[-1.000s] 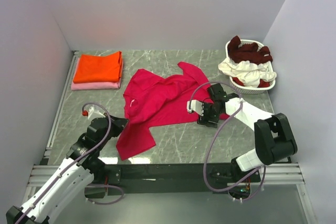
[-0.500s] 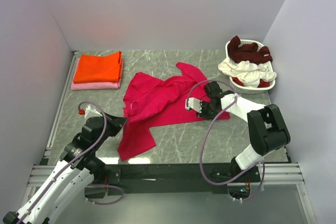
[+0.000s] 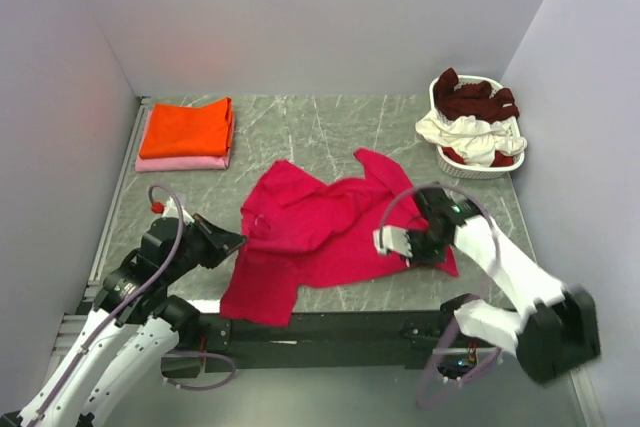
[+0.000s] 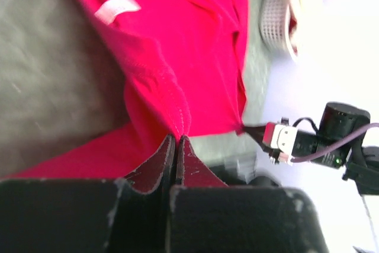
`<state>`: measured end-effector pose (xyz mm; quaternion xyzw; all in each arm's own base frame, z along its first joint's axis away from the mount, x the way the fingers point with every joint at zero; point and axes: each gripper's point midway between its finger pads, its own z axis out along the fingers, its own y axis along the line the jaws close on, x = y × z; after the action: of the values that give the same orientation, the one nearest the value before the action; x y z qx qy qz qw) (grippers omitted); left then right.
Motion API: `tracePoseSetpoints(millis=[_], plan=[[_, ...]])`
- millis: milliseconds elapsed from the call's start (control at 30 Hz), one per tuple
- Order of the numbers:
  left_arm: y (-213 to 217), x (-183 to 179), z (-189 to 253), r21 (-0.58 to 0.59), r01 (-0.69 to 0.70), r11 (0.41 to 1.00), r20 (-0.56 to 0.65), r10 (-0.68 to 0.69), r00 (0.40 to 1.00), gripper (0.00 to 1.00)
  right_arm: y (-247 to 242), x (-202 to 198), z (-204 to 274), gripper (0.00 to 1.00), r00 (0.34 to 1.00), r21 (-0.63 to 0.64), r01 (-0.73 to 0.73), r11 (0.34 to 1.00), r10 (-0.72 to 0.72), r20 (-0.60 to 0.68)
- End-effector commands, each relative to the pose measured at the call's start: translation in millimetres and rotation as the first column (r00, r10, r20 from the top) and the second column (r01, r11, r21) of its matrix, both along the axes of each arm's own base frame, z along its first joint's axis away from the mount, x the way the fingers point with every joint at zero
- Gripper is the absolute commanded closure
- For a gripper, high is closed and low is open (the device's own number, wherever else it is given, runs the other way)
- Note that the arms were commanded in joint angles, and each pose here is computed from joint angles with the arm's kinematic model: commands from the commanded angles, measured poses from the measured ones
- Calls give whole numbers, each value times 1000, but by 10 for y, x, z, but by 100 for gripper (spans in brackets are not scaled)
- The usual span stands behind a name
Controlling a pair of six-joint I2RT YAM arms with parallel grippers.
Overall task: Fold and stack the t-shirts
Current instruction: Flatten the tshirt out
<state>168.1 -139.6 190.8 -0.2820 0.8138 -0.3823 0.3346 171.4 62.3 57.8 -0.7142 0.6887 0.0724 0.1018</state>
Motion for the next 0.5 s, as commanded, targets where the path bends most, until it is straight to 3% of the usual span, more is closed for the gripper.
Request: tracePoseSetpoints(millis=[0, 67, 100, 200, 333, 433, 467], plan=[[-190, -435, 2, -63, 202, 977, -96, -208, 973, 99, -224, -574, 145, 87, 999, -28, -19, 999, 18, -46], [-309, -651, 5, -141, 296, 945, -125, -314, 941, 88, -191, -548, 292, 69, 999, 26, -1, 1000, 0, 54], [-320, -707, 51, -161, 315, 935, -109, -334, 936, 64, -138, -462, 384, 63, 994, 61, 25, 998, -32, 106], [-270, -697, 240, -114, 334, 936, -25, -339, 941, 21, 17, -151, 568, 58, 967, 161, 147, 976, -176, 183], [-269, -460, 386, -2, 337, 941, 58, -337, 940, 20, 308, 323, 629, 49, 936, 286, 299, 910, -339, 101], [-316, -77, 470, 120, 317, 941, 169, -334, 927, 21, 567, 755, 718, 46, 905, 394, 378, 838, -423, 32], [-329, 108, 339, 196, 310, 930, 156, -341, 927, 21, 673, 989, 880, 46, 885, 458, 397, 795, -463, 38]])
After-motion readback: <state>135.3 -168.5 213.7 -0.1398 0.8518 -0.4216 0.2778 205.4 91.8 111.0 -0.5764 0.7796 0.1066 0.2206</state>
